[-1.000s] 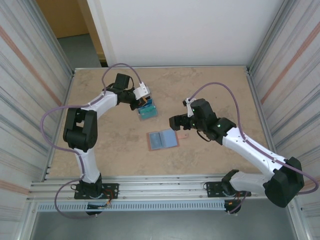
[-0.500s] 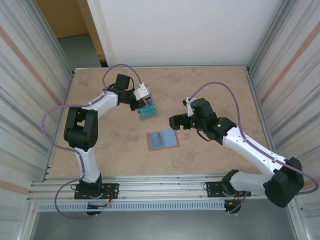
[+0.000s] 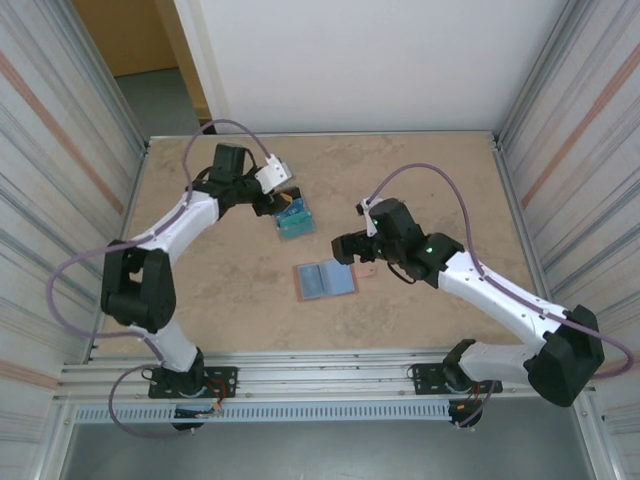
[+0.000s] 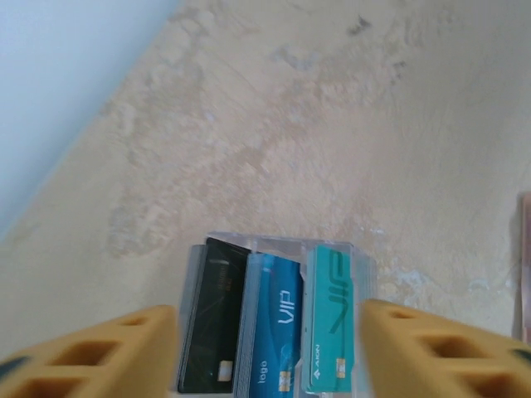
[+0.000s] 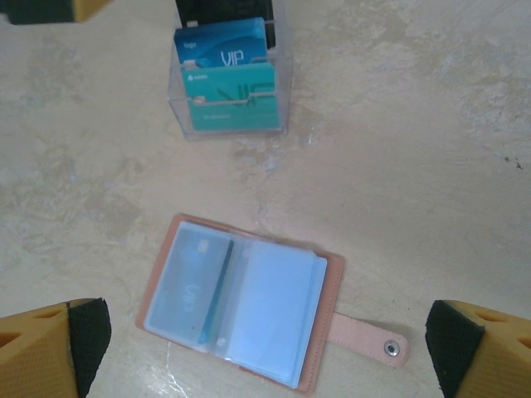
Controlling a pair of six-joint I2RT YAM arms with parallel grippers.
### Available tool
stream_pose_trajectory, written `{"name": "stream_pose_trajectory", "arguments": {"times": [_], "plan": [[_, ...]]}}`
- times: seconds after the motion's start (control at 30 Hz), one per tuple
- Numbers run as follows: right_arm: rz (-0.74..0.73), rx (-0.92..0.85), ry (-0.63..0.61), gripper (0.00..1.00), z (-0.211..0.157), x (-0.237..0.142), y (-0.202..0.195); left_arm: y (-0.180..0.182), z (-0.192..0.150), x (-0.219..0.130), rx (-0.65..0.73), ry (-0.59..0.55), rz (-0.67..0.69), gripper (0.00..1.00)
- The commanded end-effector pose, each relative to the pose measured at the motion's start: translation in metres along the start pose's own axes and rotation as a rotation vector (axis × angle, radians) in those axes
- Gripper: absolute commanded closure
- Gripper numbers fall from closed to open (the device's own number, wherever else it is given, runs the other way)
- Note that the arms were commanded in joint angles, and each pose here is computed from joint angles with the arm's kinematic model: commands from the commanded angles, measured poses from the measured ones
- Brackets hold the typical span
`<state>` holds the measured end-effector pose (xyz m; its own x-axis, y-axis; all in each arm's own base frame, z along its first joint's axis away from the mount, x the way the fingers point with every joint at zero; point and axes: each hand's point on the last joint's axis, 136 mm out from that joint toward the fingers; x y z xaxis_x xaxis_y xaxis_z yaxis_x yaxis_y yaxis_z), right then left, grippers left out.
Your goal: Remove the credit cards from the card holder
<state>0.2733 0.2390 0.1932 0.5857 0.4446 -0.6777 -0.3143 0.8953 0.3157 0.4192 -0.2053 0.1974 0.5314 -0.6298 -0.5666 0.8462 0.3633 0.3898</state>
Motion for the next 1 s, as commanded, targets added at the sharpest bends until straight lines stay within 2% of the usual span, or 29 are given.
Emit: {"name": "stream_pose_trajectory", "arguments": {"times": [0.0,0.07,0.13,0.4,0.57,0.67,0.8,0.97], "plan": [[-0.067,-0.025,0.009,0.05,0.0,0.0,0.001,0.004,0.012,-0.023,-0.038,-0.034,0.121,0.22],[-0.079,-0.04,0.027,0.06,-0.004,0.005,0.006,-0.001,0.013,-0.034,-0.049,-0.034,0.171,0.18],[-0.085,-0.046,0.048,0.08,-0.009,0.01,0.011,-0.003,0.011,-0.048,-0.103,-0.048,0.238,0.02],[-0.081,-0.032,0.19,0.19,-0.042,0.045,0.028,-0.009,-0.021,-0.106,-0.433,-0.06,0.506,0.01],[-0.109,-0.065,0.308,0.31,-0.072,0.077,0.04,-0.025,-0.054,-0.126,-0.656,-0.032,0.6,0.01],[-0.131,-0.102,0.36,0.35,-0.086,0.093,0.051,-0.037,-0.069,-0.129,-0.752,-0.025,0.613,0.01],[-0.14,-0.144,0.423,0.42,-0.104,0.113,0.064,-0.051,-0.088,-0.128,-0.83,0.001,0.618,0.01],[-0.156,-0.158,0.479,0.44,-0.118,0.128,0.066,-0.057,-0.104,-0.13,-0.855,0.057,0.648,0.01]]}}
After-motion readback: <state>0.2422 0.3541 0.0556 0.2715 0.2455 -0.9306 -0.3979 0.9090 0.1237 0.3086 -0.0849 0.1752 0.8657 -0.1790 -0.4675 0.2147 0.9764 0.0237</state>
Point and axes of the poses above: each hand's point on the last joint's axis, 136 mm out from that joint toward the fingers, its own x axis out along the fingers, its own y axis along the line the jaws close on, z = x × y, and after that the axes turned 9 degrees about x, right-handed
